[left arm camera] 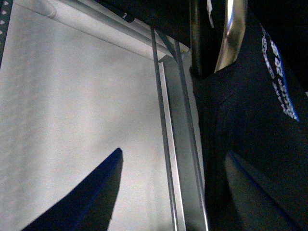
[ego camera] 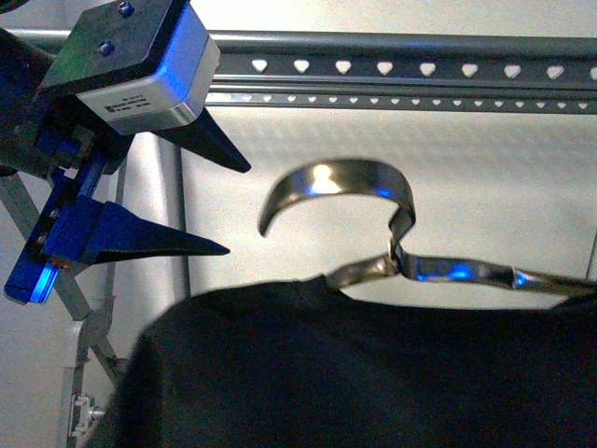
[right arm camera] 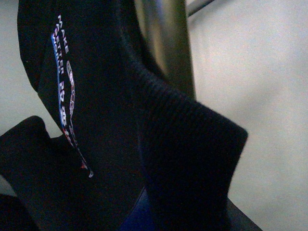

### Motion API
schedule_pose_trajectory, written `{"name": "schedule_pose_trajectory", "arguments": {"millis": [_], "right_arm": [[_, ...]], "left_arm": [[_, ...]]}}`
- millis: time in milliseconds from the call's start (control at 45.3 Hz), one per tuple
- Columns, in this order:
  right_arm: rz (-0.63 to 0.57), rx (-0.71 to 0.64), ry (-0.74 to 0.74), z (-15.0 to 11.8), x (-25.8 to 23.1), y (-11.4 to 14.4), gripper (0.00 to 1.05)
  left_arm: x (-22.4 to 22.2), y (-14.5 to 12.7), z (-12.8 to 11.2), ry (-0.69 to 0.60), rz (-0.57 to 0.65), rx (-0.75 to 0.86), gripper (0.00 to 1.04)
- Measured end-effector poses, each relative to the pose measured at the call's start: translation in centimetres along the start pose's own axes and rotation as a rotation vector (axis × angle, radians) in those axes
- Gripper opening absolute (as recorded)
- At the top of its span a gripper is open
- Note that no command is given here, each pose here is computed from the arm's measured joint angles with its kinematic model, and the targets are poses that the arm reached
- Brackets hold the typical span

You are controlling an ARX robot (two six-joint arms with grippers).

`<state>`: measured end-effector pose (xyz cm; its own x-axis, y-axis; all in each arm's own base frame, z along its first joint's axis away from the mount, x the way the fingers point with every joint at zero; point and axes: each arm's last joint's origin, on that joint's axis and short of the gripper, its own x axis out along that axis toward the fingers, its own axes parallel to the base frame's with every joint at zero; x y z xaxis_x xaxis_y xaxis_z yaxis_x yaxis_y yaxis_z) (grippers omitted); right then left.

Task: Hang clothes on hanger

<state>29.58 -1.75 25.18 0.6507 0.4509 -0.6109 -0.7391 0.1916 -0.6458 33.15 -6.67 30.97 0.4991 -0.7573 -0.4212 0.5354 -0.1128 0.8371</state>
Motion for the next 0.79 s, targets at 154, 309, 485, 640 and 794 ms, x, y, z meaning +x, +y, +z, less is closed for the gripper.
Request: {"name": "schedule_pose_trajectory", "arguments": {"millis": [154,309,485,640,794], "right_arm": [[0.023,0.133,0.062,-3.5,0.7,0.3,0.09],[-0.113,0.287,0.019,-4.3,-0.7,-2.1,0.09],[-0.219,0.499,0.005,-2.9,-2.7,-5.3,0.09],[-0.249,0.854,0.007,-1.0,-4.0,-8.1,0.09],[-0.243,1.096,-0.005,-0.8,-3.8,-9.9,0.09]], "left_arm": [[0.0,0.0,0.0,0.014,0.011,-0.018,0.97],[-1.4,2.1,-2.0,0.253,0.685,-0.661,0.98],[-4.4,3.7,-3.1,0.048,1.051,-1.323,0.98],[-5.5,3.1,-1.6,0.017,1.154,-1.508,0.87],[-6.9,-1.0,0.8,0.154,1.142,-1.348,0.64]]}}
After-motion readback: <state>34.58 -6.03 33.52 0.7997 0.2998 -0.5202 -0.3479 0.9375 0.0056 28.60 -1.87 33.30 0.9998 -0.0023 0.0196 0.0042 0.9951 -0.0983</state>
